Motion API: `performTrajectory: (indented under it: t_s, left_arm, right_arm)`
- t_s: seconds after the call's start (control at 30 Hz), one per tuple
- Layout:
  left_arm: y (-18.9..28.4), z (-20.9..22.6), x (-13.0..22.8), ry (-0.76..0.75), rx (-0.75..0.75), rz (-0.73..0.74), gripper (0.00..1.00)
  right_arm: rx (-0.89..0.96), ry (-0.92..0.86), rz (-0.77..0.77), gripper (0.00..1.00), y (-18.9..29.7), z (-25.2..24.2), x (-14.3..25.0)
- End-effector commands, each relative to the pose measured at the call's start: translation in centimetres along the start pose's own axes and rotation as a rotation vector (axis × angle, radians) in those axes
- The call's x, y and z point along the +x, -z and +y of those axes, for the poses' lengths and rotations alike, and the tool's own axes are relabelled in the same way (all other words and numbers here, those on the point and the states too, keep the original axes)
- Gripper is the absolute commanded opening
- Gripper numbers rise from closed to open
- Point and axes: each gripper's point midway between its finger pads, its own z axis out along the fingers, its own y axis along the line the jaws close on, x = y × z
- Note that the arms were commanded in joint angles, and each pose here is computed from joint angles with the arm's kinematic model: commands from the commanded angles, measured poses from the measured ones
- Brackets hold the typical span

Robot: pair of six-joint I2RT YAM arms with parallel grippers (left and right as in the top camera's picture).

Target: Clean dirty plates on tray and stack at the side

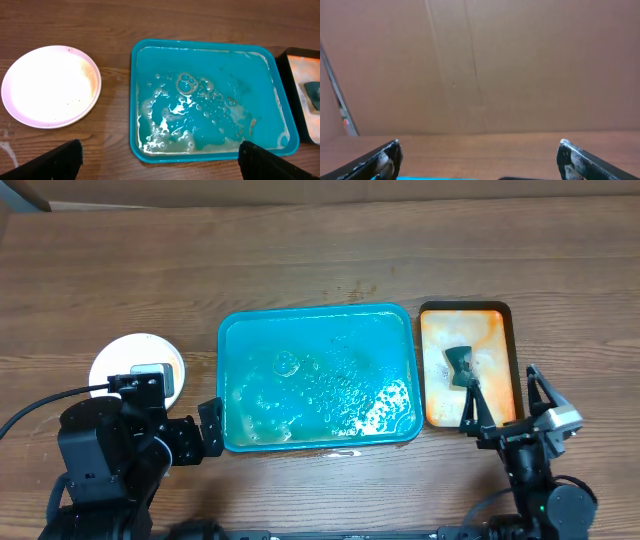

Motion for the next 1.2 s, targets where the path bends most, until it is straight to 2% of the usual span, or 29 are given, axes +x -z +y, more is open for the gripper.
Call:
performTrajectory:
  t_s: [0.0, 0.17, 1.17]
  left_arm:
    - [0.0, 0.0, 0.0, 0.008, -0.003, -0.002, 1.00]
    - [0.0, 0.0, 0.0, 0.008, -0.003, -0.002, 1.00]
    - [0.0, 0.0, 0.0, 0.008, -0.003, -0.002, 1.00]
  right_arm:
    - [0.028, -0.003, 0.028, 1.00, 0.0, -0.9, 2.8]
    - [0.117, -0.030, 0.231, 1.00, 0.8, -2.6, 7.8]
    - [0.102, -0.031, 0.229, 1.00, 0.7, -2.3, 7.7]
